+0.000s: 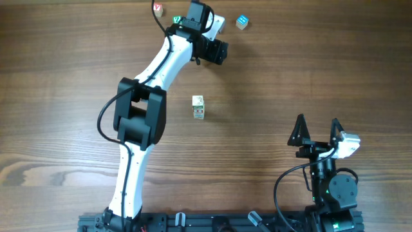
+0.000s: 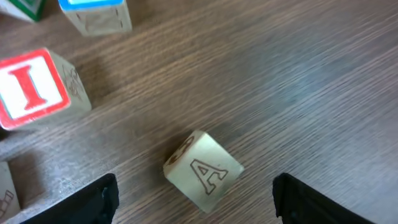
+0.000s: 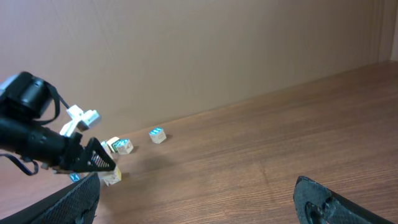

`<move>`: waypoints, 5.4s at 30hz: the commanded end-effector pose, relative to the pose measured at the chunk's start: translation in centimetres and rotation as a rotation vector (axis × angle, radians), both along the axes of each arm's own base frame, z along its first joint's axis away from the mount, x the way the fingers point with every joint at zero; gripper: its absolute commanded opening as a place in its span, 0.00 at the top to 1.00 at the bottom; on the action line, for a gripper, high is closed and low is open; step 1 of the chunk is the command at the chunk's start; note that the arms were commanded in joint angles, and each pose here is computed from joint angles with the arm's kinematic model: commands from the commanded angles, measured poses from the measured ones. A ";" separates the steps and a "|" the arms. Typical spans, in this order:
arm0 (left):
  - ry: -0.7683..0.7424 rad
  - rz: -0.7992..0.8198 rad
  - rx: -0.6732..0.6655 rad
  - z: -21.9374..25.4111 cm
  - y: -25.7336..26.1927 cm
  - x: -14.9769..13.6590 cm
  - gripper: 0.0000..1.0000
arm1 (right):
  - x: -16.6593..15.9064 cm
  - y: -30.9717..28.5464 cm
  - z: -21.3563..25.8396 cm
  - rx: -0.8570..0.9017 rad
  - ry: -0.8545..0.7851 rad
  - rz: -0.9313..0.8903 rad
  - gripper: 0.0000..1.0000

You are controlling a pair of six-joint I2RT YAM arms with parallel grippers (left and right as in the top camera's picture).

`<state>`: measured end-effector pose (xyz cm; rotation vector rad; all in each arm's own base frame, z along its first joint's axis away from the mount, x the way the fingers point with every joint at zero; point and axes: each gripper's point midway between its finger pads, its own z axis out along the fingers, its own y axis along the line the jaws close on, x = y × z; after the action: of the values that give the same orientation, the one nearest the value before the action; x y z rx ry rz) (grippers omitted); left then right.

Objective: Form a tower
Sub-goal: 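Raise the left gripper and move it back to the block cluster, then align the left gripper over a yellow-lettered A block and grasp it, then carry the yellow-lettered block over the stack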

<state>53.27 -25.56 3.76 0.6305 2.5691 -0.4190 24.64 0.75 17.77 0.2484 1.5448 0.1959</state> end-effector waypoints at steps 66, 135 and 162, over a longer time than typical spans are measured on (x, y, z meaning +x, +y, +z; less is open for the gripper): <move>0.059 0.566 0.134 -0.5 6.3 0.4 0.69 | 0.0 -0.3 0.2 -0.015 -0.008 -0.018 0.00; 0.105 0.350 0.191 -0.6 11.9 -1.1 0.55 | 0.0 -0.3 0.2 -0.015 -0.008 -0.018 0.00; 0.161 0.368 0.200 -0.2 12.2 -2.6 0.62 | 0.0 -0.3 0.2 -0.015 -0.008 -0.018 0.00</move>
<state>50.81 -13.18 1.83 0.1848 2.8442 -0.0672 24.64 0.75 17.77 0.2484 1.5448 0.1959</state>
